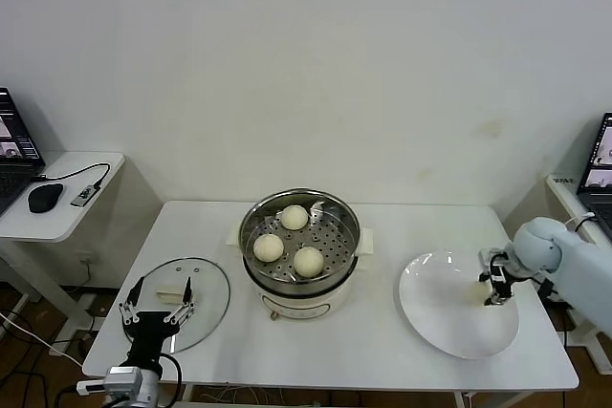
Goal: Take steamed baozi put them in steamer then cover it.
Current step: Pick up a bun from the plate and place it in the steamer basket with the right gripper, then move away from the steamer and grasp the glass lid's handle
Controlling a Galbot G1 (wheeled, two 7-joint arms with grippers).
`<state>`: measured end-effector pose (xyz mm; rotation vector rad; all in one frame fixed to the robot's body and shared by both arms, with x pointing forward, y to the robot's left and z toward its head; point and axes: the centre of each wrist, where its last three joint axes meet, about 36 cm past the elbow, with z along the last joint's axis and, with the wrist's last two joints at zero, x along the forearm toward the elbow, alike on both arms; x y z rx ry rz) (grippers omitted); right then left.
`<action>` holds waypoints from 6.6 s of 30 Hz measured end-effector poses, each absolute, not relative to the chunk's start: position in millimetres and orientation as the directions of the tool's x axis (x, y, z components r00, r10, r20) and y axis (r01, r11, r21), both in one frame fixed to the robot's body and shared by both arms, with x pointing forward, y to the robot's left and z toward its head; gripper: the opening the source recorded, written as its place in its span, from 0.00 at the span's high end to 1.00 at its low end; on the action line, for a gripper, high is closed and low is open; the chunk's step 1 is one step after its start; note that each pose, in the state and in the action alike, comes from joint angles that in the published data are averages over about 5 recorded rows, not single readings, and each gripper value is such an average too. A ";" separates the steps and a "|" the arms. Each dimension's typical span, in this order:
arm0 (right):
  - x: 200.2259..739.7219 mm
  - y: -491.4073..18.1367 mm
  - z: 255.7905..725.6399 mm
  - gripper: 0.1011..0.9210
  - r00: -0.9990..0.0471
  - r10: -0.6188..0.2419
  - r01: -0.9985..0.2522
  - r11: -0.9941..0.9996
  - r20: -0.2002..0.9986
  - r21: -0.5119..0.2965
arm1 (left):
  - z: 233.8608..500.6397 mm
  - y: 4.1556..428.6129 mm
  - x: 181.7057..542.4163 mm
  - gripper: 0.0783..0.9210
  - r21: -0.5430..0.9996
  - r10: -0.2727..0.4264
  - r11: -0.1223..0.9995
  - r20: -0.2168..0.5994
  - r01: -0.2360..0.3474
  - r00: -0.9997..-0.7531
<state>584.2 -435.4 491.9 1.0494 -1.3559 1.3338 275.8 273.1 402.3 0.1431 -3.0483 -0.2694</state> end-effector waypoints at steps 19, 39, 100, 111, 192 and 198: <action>646.2 -284.7 682.1 0.45 -0.347 -0.163 -0.928 -0.082 0.923 -0.364 | 399.9 273.7 280.1 0.12 0.167 -0.093 0.983 0.072 -0.080 -0.993; 655.4 -103.9 660.6 0.44 -0.259 -0.217 -0.947 -0.132 0.941 -0.291 | 399.8 277.4 278.1 0.12 0.167 -0.112 0.981 0.070 -0.099 -0.991; 557.6 -239.8 558.3 0.12 -0.586 -0.705 -0.791 0.393 0.399 -0.469 | 394.6 277.2 277.9 0.12 0.177 -0.107 0.980 0.063 -0.094 -0.992; 484.3 -293.9 468.0 0.12 -0.782 -0.623 -0.561 0.716 -0.017 -0.414 | 379.8 274.7 273.0 0.12 0.277 -0.138 0.954 0.056 -0.117 -0.989; 219.4 -426.8 340.0 0.12 -0.923 0.384 0.359 0.869 0.007 -0.341 | 263.5 418.2 390.9 0.51 0.966 0.086 -0.186 0.197 0.179 -0.977; 220.0 -425.6 340.0 0.12 -0.926 0.377 0.352 0.870 0.005 -0.345 | 256.9 421.0 389.6 0.72 0.970 0.085 -0.160 0.199 0.184 -0.976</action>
